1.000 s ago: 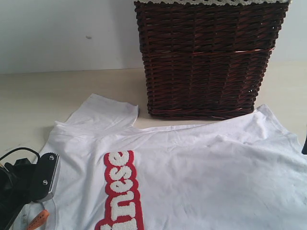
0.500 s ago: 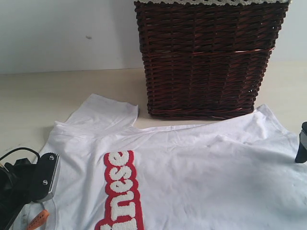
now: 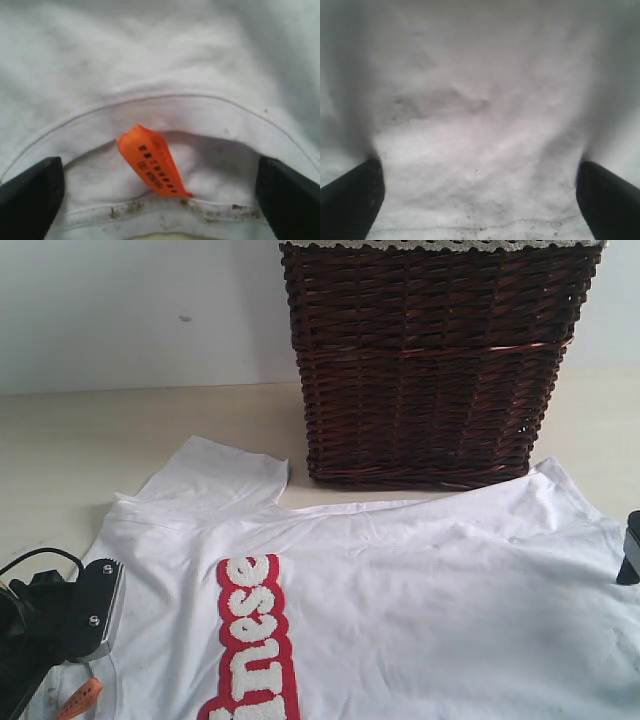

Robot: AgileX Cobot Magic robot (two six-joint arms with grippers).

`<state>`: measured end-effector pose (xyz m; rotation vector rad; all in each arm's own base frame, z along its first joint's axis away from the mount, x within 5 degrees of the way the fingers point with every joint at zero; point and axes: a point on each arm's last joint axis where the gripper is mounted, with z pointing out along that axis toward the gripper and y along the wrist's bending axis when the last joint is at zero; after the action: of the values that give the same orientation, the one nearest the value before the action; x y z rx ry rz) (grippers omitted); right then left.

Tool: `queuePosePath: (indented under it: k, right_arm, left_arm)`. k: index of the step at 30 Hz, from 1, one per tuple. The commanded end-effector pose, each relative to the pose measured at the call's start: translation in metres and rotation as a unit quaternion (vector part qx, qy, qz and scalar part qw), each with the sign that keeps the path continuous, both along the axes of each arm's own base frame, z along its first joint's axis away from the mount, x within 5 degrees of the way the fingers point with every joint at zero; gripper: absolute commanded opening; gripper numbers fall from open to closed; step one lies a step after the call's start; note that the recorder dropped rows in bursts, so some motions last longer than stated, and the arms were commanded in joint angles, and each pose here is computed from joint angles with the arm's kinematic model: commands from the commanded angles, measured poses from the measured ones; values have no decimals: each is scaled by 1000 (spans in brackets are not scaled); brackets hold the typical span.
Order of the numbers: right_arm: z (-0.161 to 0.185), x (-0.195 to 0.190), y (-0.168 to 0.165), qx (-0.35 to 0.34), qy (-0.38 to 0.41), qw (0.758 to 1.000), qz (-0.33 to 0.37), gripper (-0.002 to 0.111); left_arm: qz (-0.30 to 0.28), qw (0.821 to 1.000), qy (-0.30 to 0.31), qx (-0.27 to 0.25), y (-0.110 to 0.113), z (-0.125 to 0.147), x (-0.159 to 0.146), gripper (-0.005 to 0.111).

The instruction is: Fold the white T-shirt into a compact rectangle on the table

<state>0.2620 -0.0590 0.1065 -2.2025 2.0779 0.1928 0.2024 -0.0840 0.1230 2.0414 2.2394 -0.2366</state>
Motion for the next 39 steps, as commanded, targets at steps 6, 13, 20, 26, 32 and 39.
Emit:
queuePosePath:
  k: [6, 13, 20, 26, 32, 39]
  right_arm:
    - [-29, -10, -2, -38, -36, 999, -5, 47]
    - [-26, -11, -2, -36, -35, 999, -4, 38]
    - [14, -16, -1, -44, -68, 997, 10, 78]
    - [22, -15, -2, -59, -87, 994, 24, 80]
    - [32, -8, -4, -50, -69, 996, 29, 80]
    - [71, 14, 2, 24, -37, 999, -20, 76]
  left_arm:
    - [4, 1000, 0, -2, -1, 0, 0, 104]
    - [4, 1000, 0, -2, -1, 0, 0, 104]
    - [4, 1000, 0, -2, -1, 0, 0, 104]
    - [4, 1000, 0, -2, -1, 0, 0, 104]
    - [4, 1000, 0, -2, -1, 0, 0, 104]
    - [4, 1000, 0, -2, -1, 0, 0, 104]
